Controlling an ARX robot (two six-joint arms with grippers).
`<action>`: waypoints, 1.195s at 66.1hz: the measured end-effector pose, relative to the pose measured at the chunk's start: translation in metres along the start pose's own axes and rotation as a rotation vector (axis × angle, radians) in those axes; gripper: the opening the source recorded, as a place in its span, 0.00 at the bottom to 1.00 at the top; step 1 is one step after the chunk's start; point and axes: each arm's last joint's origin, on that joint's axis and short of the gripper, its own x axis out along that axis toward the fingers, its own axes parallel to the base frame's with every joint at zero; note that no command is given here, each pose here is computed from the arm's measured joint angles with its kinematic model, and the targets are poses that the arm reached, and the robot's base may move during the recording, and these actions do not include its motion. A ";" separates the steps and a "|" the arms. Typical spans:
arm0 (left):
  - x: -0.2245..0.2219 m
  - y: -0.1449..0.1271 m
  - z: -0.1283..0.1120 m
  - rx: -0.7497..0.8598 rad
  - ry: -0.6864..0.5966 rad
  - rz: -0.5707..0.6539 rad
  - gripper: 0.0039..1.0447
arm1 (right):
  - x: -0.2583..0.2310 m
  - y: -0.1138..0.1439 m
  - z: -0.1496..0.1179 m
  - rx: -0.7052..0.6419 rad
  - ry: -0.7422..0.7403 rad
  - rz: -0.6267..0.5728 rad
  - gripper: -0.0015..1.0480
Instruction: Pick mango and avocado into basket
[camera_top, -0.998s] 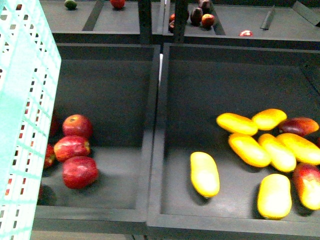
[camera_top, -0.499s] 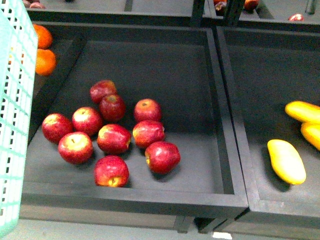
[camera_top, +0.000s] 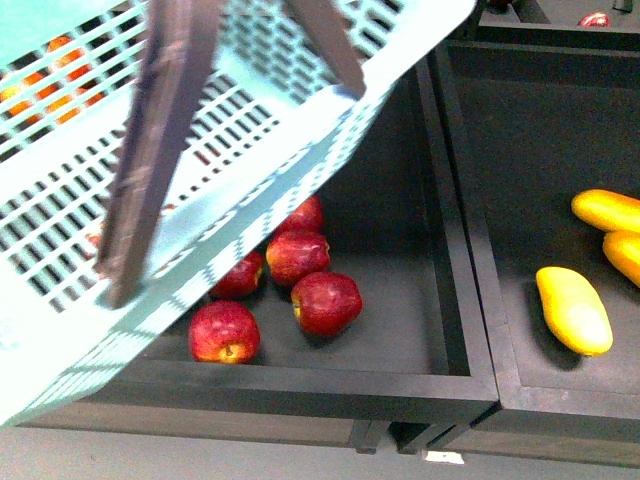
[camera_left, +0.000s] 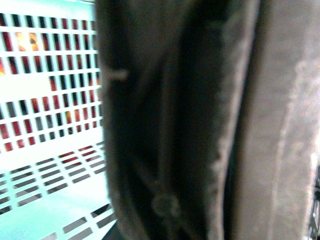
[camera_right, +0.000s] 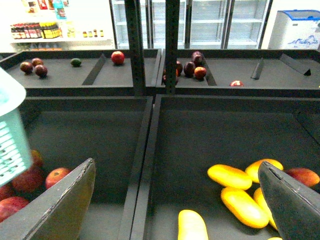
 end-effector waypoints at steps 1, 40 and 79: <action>0.002 -0.003 -0.001 0.006 0.006 -0.002 0.12 | 0.000 0.000 0.000 0.000 0.000 0.000 0.92; 0.034 -0.062 -0.073 0.189 0.205 -0.098 0.12 | 0.000 0.000 0.000 0.000 0.000 0.000 0.92; 0.034 -0.063 -0.074 0.191 0.208 -0.101 0.12 | 0.013 -0.013 -0.001 0.235 0.561 0.016 0.92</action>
